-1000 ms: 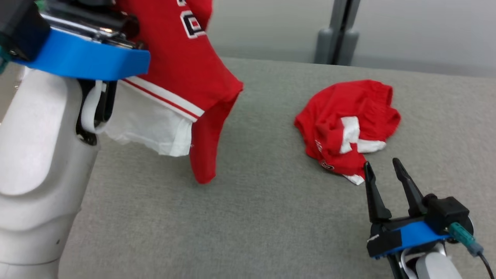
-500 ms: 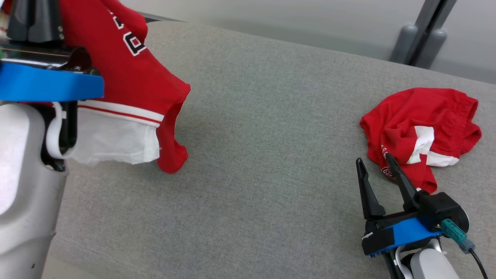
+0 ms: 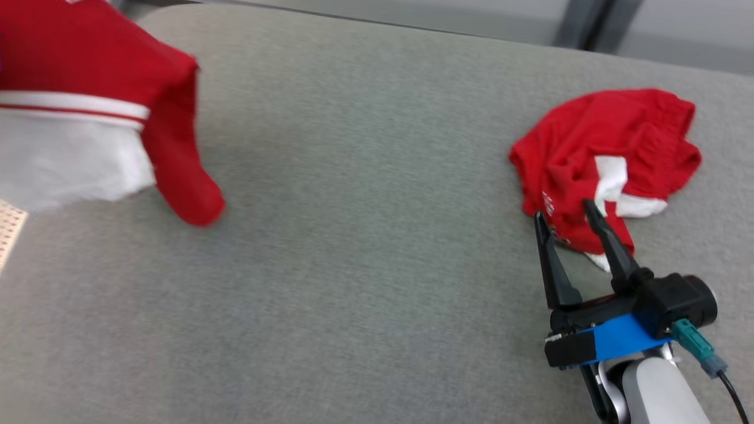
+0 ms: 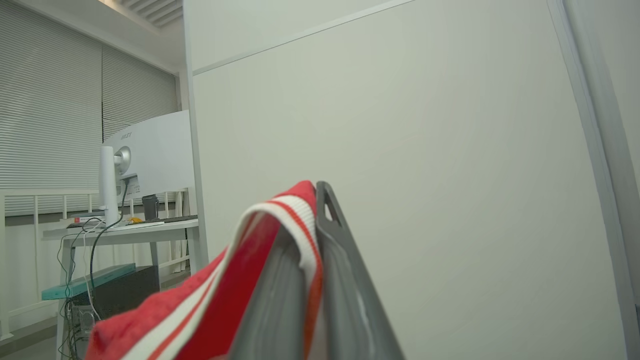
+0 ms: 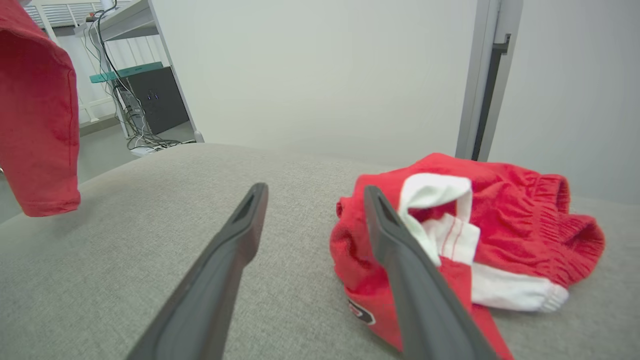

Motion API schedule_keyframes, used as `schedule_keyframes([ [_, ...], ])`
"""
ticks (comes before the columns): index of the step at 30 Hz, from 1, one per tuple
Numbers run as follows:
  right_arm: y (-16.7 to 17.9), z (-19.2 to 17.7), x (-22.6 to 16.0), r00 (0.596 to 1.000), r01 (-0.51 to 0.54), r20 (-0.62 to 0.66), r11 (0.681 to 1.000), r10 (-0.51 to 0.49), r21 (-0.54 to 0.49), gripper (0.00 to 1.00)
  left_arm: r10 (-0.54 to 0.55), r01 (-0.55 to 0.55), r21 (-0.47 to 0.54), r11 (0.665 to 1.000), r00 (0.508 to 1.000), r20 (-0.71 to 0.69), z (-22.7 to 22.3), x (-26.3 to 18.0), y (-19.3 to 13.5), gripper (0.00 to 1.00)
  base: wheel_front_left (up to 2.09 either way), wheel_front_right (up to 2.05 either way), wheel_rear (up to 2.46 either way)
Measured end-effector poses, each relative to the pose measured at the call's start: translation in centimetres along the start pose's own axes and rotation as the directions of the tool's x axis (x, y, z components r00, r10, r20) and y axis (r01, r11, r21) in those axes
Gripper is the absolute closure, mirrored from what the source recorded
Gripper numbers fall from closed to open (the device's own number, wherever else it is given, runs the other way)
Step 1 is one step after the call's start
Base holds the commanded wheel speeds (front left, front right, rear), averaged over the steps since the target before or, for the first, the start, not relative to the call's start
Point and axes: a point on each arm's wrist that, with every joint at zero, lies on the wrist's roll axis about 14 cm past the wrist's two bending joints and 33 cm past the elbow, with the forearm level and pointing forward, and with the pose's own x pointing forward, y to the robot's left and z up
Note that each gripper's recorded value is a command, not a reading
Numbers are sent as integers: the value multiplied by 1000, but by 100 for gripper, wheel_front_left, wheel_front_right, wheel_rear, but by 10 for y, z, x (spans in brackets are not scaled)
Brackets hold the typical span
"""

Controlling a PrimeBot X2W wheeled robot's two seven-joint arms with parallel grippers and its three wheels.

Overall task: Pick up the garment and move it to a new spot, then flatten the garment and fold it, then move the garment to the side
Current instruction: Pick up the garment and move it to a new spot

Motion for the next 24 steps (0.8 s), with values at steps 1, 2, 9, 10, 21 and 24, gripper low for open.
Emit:
schedule_keyframes([
  [1, -5, 0, -1, 1000, 12, 3, 1000, -12, -5, 0, 2, -2, 5, 1000, 1000, 9, 0, 8, 2, 100, 0, 0, 0],
  [2, -9, -1, -2, 1000, 21, 2, 1000, -21, -8, 0, 1, -2, 7, 1000, 1000, 14, -1, 17, 3, 100, 0, 0, 0],
  [9, -45, -3, -14, 993, 114, 0, 993, -114, -40, 0, 0, -1, 53, 999, 1000, 29, -16, 55, 5, 100, 0, 0, 0],
  [10, -49, -4, -16, 992, 126, -2, 991, -126, -44, 0, 4, -5, 53, 999, 1000, 15, -23, 57, 6, 100, 0, 0, 0],
  [21, -86, -15, -31, 973, 221, -40, 971, -225, -86, 0, 28, -33, -8, 999, 942, -335, -165, 18, -2, 100, 0, 0, 0],
  [24, -92, -19, -35, 969, 232, -59, 968, -238, -94, 0, 38, -61, -40, 997, 900, -434, -203, -6, -7, 100, 0, 0, 0],
])
